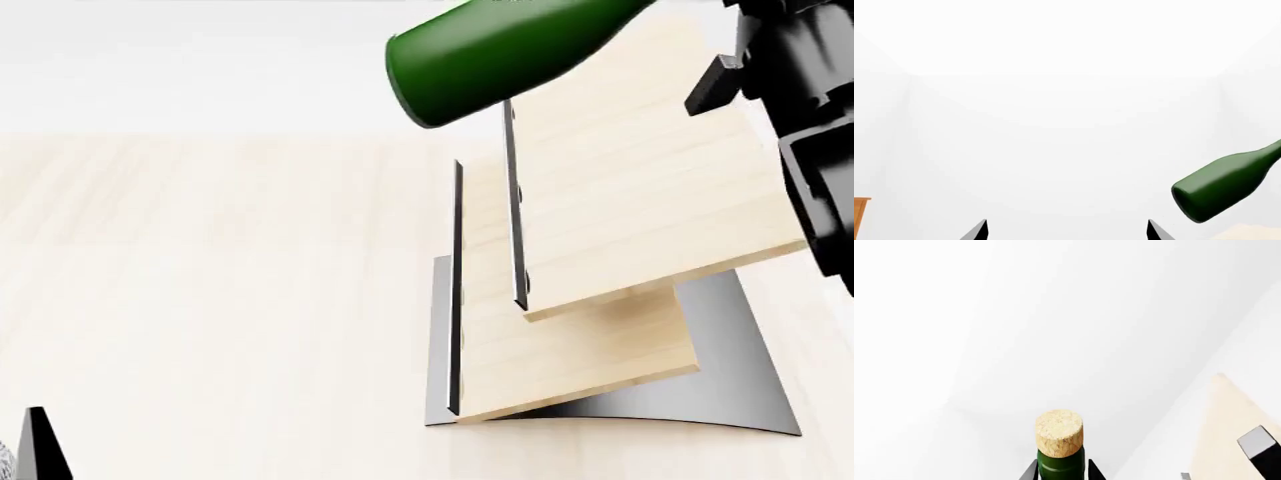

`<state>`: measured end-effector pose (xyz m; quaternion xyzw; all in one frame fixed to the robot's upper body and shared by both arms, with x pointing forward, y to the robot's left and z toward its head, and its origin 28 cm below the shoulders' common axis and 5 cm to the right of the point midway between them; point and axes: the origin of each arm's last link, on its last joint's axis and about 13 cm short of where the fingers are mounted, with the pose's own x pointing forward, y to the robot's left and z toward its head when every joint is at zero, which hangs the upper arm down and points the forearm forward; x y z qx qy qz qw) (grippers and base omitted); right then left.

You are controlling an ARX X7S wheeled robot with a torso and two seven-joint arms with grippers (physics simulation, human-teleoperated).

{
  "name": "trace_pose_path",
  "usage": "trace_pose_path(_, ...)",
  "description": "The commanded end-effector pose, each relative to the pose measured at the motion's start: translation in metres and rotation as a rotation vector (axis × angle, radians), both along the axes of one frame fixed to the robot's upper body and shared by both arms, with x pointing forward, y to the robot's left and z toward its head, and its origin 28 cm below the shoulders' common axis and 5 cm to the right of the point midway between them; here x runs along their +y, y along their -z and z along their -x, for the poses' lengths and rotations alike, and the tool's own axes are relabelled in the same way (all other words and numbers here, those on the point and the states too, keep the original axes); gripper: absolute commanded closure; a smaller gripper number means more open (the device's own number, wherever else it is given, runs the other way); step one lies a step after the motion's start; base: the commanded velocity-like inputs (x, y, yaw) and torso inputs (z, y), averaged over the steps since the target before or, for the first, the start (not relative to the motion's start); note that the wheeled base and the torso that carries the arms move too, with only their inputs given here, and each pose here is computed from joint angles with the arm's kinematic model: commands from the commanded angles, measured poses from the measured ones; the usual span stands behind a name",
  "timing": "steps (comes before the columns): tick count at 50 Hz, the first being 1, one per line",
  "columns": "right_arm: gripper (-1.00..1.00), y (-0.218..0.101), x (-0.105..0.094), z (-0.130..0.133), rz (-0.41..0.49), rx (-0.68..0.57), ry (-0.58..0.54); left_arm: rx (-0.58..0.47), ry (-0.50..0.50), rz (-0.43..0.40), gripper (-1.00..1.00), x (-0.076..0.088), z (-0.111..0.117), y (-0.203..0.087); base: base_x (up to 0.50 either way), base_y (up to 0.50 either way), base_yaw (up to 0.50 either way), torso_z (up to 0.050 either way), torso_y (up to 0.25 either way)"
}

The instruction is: Put the wine bottle on the wine rack.

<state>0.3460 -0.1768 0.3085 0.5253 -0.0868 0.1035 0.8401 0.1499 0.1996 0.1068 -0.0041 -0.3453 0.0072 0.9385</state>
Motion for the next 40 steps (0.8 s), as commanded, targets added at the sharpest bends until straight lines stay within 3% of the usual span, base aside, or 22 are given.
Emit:
trace_pose_path(1, 1.0, 0.002, -0.021, 0.002, -0.028, -0.03, 0.061, 0.002, 0.0, -0.001, -1.0, 0.0, 0.0, 0.0, 0.0, 0.0, 0.0, 0.0, 0.0)
trace_pose_path(10, 1.0, 0.009, -0.032, 0.004, -0.081, -0.018, 0.06, 0.005, 0.001, -0.003, -1.0, -0.001, -0.001, 0.001, 0.0, 0.0, 0.0, 0.0, 0.001)
trace_pose_path(40, 1.0, 0.032, -0.042, 0.007, -0.066, 0.026, 0.083, 0.005, 0.003, -0.003, -1.0, -0.001, -0.002, 0.003, 0.0, 0.0, 0.0, 0.001, 0.001)
